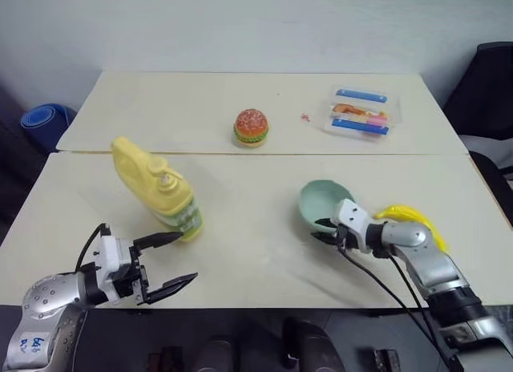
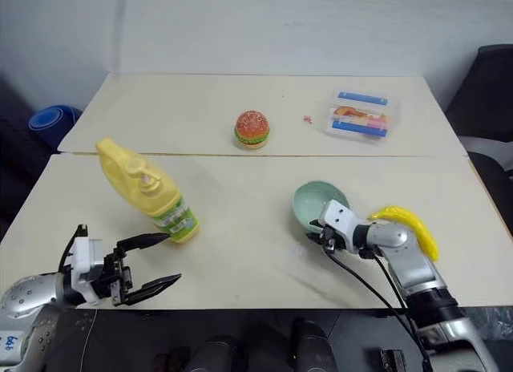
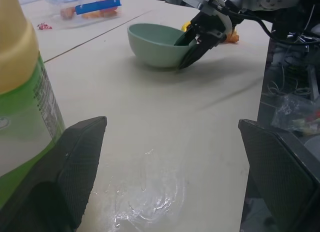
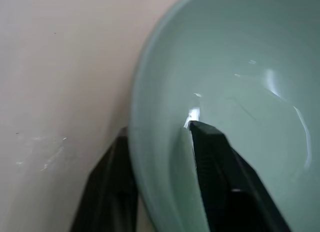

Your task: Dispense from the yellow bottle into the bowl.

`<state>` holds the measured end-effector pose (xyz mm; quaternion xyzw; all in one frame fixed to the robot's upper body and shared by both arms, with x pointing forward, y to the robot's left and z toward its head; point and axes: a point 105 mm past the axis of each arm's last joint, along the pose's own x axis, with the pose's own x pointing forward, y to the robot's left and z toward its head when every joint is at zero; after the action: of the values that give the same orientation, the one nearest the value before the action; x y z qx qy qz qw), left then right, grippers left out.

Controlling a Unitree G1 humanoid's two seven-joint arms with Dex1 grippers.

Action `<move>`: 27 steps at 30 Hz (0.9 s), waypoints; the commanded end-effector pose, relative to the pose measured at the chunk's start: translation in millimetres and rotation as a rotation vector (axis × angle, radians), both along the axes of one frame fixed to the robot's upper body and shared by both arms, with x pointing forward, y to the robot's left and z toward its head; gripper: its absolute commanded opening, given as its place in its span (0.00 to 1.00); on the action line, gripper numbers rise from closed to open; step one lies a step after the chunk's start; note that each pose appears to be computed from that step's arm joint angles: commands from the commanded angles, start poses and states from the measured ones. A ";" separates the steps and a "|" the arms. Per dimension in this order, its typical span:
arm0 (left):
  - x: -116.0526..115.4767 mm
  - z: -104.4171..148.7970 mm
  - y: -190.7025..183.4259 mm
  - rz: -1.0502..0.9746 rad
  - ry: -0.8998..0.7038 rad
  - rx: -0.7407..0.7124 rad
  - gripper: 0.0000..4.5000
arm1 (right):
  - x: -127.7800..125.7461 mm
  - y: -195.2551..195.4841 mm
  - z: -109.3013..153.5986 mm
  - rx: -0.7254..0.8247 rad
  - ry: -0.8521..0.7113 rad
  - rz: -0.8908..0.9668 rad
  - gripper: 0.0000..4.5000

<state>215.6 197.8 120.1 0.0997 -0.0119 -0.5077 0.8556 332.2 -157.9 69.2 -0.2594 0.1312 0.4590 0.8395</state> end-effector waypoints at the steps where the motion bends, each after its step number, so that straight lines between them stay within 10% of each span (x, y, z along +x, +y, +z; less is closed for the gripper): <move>1: 0.1 14.0 0.8 0.044 -0.063 -0.031 1.00 | 4.3 6.5 8.4 0.016 -0.043 0.042 0.08; 8: -18.6 41.4 12.7 0.152 -0.007 -0.209 1.00 | -9.1 34.1 42.5 -0.015 -0.120 0.292 0.00; 15: -18.4 144.6 38.4 0.239 -0.225 -0.431 0.63 | -27.4 81.3 100.1 -0.168 -0.179 0.608 0.00; 24: 38.8 165.7 26.4 0.197 -0.283 -0.316 0.00 | -41.9 130.3 129.1 -0.271 -0.221 0.815 0.00; 27: 52.3 163.4 16.6 0.169 -0.267 -0.303 0.00 | -43.8 142.6 135.0 -0.304 -0.241 0.847 0.00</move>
<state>265.1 216.3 284.2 0.0256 -0.1957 -0.4079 0.8914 294.4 -23.0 198.5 -0.4520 -0.0042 0.6988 0.5544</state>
